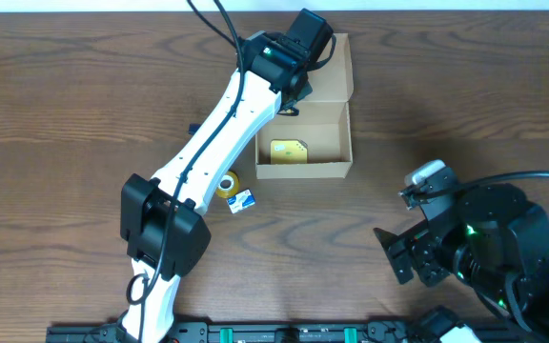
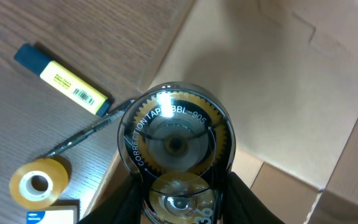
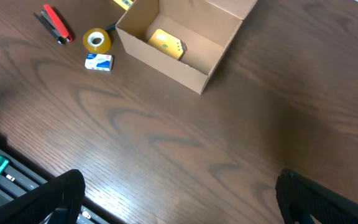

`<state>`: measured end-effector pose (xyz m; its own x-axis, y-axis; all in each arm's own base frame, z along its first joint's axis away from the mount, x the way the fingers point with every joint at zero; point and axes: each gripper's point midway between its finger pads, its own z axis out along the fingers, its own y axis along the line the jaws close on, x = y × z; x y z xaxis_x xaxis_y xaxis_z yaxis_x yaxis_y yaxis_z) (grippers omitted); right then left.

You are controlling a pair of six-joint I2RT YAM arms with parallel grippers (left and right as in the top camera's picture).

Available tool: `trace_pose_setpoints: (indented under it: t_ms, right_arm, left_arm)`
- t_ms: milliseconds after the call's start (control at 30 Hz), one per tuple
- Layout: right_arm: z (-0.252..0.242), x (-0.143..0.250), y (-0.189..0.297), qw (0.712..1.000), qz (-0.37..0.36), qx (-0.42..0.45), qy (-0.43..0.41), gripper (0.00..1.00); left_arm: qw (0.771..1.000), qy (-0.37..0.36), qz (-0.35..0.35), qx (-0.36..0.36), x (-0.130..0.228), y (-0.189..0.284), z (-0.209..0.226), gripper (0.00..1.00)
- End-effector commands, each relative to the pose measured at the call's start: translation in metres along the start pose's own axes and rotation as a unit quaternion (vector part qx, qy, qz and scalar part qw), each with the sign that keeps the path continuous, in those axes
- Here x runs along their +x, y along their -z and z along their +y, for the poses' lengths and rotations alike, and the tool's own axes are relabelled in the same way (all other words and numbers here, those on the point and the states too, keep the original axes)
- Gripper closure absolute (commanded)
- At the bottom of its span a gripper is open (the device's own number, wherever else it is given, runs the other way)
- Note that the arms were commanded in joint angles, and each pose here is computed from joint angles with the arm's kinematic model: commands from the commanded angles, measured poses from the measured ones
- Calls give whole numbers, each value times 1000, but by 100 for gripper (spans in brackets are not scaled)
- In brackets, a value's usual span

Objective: Pack container
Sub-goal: 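Lift the correction tape and carry it over the cardboard box, then lower the correction tape onto the notepad and open the left gripper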

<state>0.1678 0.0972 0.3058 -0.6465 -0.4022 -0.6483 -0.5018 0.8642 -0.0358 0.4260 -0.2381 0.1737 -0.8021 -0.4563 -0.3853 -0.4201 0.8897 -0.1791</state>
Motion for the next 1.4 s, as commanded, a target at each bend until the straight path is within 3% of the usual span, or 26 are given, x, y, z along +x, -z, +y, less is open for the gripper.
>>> trace_pose_setpoints:
  t_ms: [0, 67, 167, 300, 567, 733, 833, 1067, 1267, 1367]
  right_arm:
    - [-3, 0, 0, 1000, 0, 5, -13, 1]
    - [-3, 0, 0, 1000, 0, 5, -13, 1]
    - [-3, 0, 0, 1000, 0, 5, -13, 1]
    - [-3, 0, 0, 1000, 0, 5, -13, 1]
    - [-3, 0, 0, 1000, 0, 5, -13, 1]
    - [-3, 0, 0, 1000, 0, 5, -13, 1]
    - [-3, 0, 0, 1000, 0, 5, -13, 1]
    - [-3, 0, 0, 1000, 0, 5, -13, 1]
    - [-3, 0, 0, 1000, 0, 5, -13, 1]
    - [-3, 0, 0, 1000, 0, 5, -13, 1]
  left_arm:
    - [997, -78, 8, 8, 8, 1, -9, 94]
    - [990, -138, 9, 13, 16, 3, -14, 94]
    - [957, -288, 9, 23, 33, 8, -25, 94]
    - [869, -493, 9, 29, 52, 14, -32, 94]
    - [740, -671, 45, 8, 53, 12, -6, 94]
    - [673, -736, 72, 14, 53, 10, 8, 94]
    - [637, -762, 90, 74, 66, 10, 3, 94]
    - [581, -797, 117, 121, 84, 1, 10, 94]
    - [575, -794, 151, 126, 97, -12, 25, 94]
    - [559, -803, 165, 127, 103, -18, 33, 94]
